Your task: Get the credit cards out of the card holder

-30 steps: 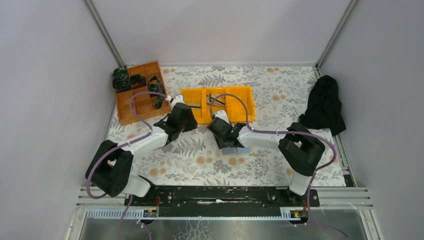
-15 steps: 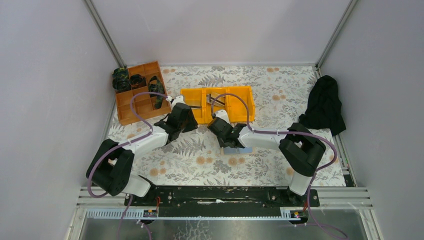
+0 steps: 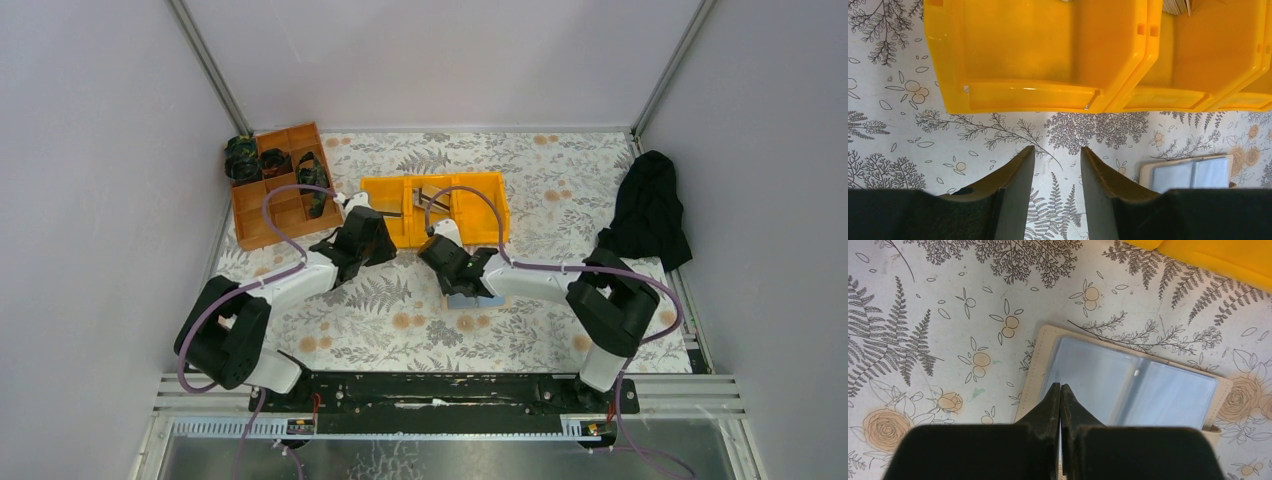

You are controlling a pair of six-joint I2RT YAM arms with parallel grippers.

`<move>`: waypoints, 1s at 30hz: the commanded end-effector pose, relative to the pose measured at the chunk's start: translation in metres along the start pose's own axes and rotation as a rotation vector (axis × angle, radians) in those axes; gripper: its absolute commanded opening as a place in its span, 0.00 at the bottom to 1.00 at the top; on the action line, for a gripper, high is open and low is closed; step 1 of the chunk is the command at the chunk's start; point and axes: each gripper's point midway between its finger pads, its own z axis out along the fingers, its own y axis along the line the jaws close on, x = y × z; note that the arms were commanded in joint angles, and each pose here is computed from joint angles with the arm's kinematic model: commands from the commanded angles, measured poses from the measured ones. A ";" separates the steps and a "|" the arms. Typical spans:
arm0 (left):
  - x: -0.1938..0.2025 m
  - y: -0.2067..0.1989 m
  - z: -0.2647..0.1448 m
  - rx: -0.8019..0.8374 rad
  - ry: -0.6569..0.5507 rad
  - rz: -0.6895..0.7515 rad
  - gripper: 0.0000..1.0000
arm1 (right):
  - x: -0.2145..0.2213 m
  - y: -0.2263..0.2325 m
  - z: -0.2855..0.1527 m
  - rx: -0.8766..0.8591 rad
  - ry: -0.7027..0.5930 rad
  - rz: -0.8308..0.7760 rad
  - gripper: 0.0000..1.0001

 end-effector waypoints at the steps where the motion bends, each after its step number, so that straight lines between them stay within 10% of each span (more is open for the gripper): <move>1: -0.001 0.000 0.002 0.007 0.004 -0.004 0.46 | -0.021 -0.004 -0.019 0.008 -0.081 0.011 0.00; 4: -0.001 -0.002 0.002 0.014 0.008 -0.004 0.46 | -0.022 -0.001 -0.019 -0.006 -0.074 -0.001 0.01; 8: 0.000 -0.001 0.002 0.014 0.010 -0.005 0.46 | -0.017 0.001 -0.012 0.000 -0.043 -0.017 0.51; 12: 0.000 -0.001 0.003 0.015 0.009 -0.004 0.46 | -0.010 0.003 -0.006 -0.005 -0.019 -0.025 0.54; 20: 0.001 -0.001 0.004 0.017 0.017 -0.004 0.46 | 0.001 0.001 0.001 0.009 0.013 -0.051 0.47; 30: 0.004 -0.002 0.008 0.025 0.035 -0.007 0.46 | 0.009 -0.008 0.006 0.052 0.038 -0.080 0.00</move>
